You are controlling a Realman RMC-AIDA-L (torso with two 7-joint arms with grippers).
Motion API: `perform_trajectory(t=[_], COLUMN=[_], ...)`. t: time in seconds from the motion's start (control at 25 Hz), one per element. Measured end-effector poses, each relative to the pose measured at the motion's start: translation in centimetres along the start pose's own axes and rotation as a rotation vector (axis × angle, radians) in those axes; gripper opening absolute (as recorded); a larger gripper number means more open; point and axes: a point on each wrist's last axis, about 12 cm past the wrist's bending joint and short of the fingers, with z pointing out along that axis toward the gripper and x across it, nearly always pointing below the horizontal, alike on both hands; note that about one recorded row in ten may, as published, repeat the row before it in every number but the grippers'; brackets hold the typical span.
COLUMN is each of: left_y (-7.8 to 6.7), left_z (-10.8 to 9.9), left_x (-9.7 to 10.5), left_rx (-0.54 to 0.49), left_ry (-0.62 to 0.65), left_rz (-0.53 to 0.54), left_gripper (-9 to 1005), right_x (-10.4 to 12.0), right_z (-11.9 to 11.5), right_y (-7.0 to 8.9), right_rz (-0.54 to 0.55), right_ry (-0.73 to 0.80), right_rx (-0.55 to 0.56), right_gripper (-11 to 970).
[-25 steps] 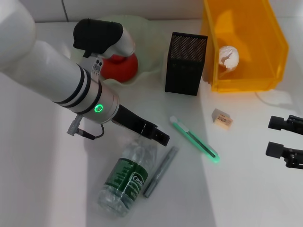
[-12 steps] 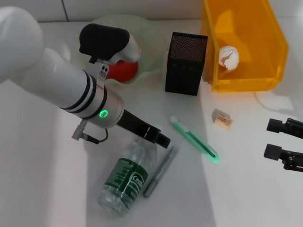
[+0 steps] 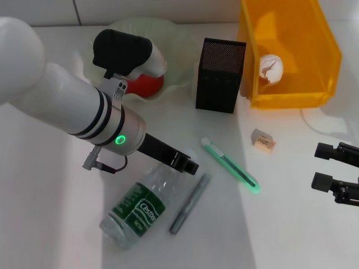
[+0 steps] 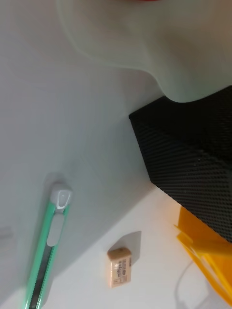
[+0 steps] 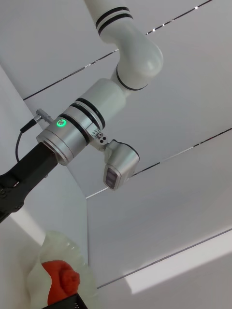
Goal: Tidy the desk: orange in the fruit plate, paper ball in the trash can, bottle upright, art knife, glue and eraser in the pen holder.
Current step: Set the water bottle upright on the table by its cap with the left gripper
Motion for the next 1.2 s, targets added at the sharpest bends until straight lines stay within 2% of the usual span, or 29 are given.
perform_trajectory(t=[0.2, 0.56, 0.6, 0.76, 0.84, 0.96, 1.08, 1.16, 1.2], left_y=[-0.4, -0.9, -0.9, -0.8, -0.4, -0.1, 0.3, 0.3, 0.7], left_z=[-1.0, -4.7, -5.7, -6.4, -7.4, -7.7, -8.3, -8.4, -8.3], left_x=[0.1, 1.3, 1.8, 2.3, 3.1, 3.5, 4.8, 4.9, 5.5], left_rx=[0.004, -0.008, 0.010, 0.059, 0.137, 0.160, 0.226, 0.235, 0.253], left_ry=[-0.049, -0.207, -0.269, -0.332, -0.434, -0.473, -0.605, -0.632, -0.699], left_rz=[0.022, 0.130, 0.155, 0.172, 0.192, 0.199, 0.241, 0.255, 0.267], left_gripper=[435, 434, 434, 435, 435, 435, 435, 435, 435], right_x=[0.2, 0.0, 0.0, -0.1, -0.1, -0.2, -0.2, -0.2, -0.3], right_z=[0.1, 0.2, 0.4, 0.7, 0.8, 1.0, 1.0, 1.1, 1.3], right_y=[0.0, -0.1, -0.1, -0.2, -0.3, -0.3, -0.3, -0.3, -0.3], right_rz=[0.005, 0.001, 0.004, 0.010, 0.013, 0.015, 0.018, 0.020, 0.020], right_ry=[-0.005, -0.020, -0.028, -0.042, -0.046, -0.048, -0.049, -0.050, -0.054], right_rx=[-0.005, -0.001, -0.003, -0.008, -0.012, -0.016, -0.017, -0.019, -0.023], right_gripper=[829, 828, 828, 828, 828, 828, 828, 828, 828])
